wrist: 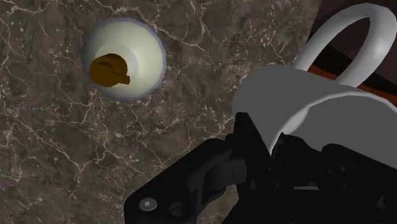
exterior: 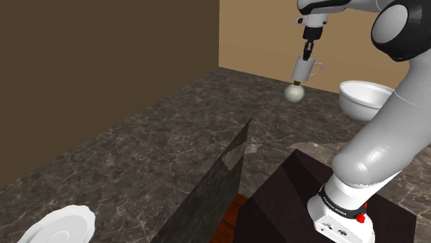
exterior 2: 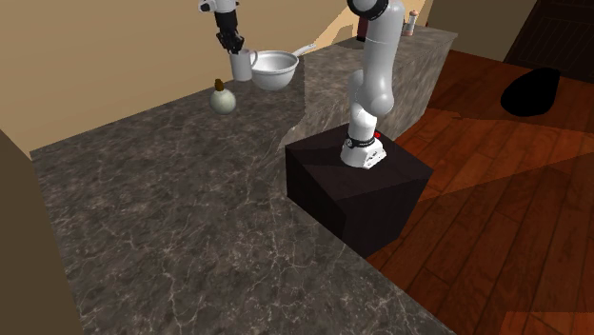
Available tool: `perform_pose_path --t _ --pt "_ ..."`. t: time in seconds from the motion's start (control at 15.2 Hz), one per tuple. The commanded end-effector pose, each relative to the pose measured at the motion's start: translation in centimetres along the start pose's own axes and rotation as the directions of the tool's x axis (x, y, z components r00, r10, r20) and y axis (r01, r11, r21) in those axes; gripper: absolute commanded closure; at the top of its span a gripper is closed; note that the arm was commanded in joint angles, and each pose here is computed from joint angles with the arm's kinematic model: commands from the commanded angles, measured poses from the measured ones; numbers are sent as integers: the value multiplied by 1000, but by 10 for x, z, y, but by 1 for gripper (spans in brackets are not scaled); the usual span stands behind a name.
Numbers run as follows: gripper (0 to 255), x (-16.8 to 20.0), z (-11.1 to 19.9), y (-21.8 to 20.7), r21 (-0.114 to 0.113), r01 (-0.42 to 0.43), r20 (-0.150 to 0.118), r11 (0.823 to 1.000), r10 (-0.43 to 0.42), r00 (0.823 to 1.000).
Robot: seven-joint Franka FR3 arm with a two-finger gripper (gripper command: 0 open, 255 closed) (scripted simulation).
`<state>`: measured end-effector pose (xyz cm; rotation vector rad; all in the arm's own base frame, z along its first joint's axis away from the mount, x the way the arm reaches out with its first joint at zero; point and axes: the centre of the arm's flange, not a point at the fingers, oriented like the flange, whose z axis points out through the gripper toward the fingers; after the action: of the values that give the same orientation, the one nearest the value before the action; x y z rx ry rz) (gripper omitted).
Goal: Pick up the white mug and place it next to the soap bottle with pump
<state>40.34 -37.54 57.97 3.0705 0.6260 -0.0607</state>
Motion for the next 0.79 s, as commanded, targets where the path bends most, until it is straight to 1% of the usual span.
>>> perform_pose_path --t 0.0,0.73 --pt "255 -1 10 1 0 1 0 1000 -1 1000" --pt "255 1 68 1 0 1 0 1000 -1 1000"
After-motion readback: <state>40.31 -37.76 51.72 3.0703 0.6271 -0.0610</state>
